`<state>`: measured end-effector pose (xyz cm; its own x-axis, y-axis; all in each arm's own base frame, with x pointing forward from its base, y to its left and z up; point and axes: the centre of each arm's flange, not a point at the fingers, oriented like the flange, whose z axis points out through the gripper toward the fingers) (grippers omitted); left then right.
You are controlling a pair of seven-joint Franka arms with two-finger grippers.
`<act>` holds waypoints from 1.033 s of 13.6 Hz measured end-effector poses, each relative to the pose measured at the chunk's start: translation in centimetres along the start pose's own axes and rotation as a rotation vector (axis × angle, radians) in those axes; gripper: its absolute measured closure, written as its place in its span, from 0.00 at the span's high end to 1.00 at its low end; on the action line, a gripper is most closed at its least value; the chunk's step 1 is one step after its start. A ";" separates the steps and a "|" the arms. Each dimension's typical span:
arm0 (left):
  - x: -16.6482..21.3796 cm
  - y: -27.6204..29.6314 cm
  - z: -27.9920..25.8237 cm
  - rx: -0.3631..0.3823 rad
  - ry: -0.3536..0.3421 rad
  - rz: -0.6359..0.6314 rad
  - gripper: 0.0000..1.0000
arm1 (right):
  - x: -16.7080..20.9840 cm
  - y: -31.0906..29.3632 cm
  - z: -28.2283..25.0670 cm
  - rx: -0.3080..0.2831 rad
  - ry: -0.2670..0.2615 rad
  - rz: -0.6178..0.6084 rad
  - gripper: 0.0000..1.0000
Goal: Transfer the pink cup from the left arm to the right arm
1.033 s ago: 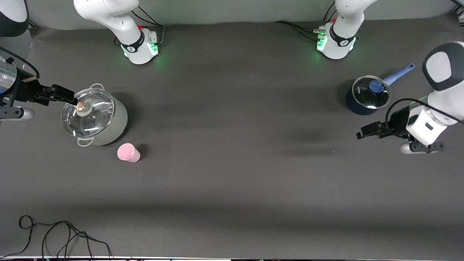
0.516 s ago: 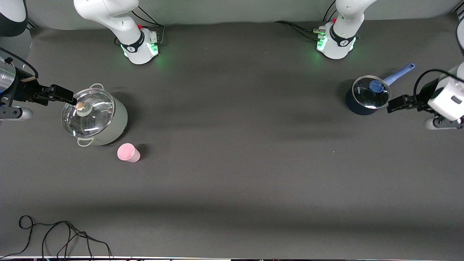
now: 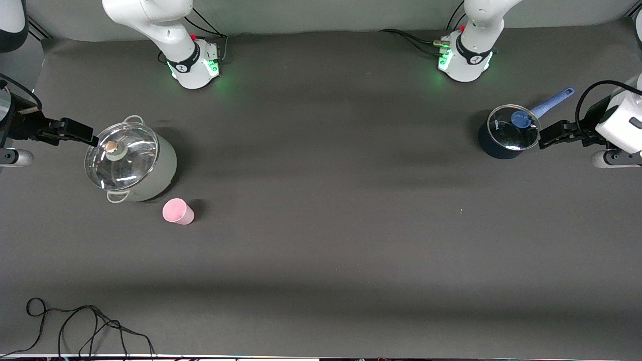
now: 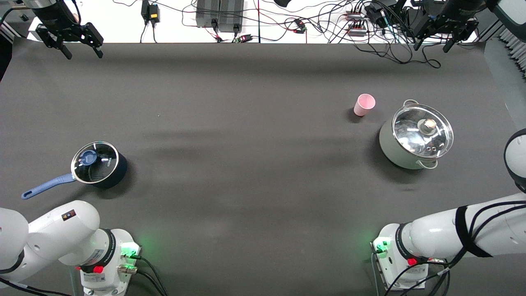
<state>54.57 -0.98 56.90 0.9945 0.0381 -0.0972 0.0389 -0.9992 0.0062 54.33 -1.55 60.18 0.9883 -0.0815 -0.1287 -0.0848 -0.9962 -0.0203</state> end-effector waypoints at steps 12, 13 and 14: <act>0.1 1.7 -1.5 -0.010 0.044 0.037 1.00 | -0.2 -1.8 -1.3 0.000 0.066 -0.032 1.00; 0.1 1.6 -1.5 -0.010 0.044 0.035 1.00 | 0.0 -1.8 -1.0 0.000 0.062 -0.032 1.00; 0.1 1.5 -1.5 -0.010 0.043 0.033 1.00 | 0.2 -1.8 -0.8 0.000 0.060 -0.032 1.00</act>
<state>54.87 -2.44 58.40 0.9985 0.0059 -0.0542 0.0070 -0.9998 0.0186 54.80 0.18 61.03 0.9964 -0.0511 -0.0682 -0.0528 -0.9983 -0.0234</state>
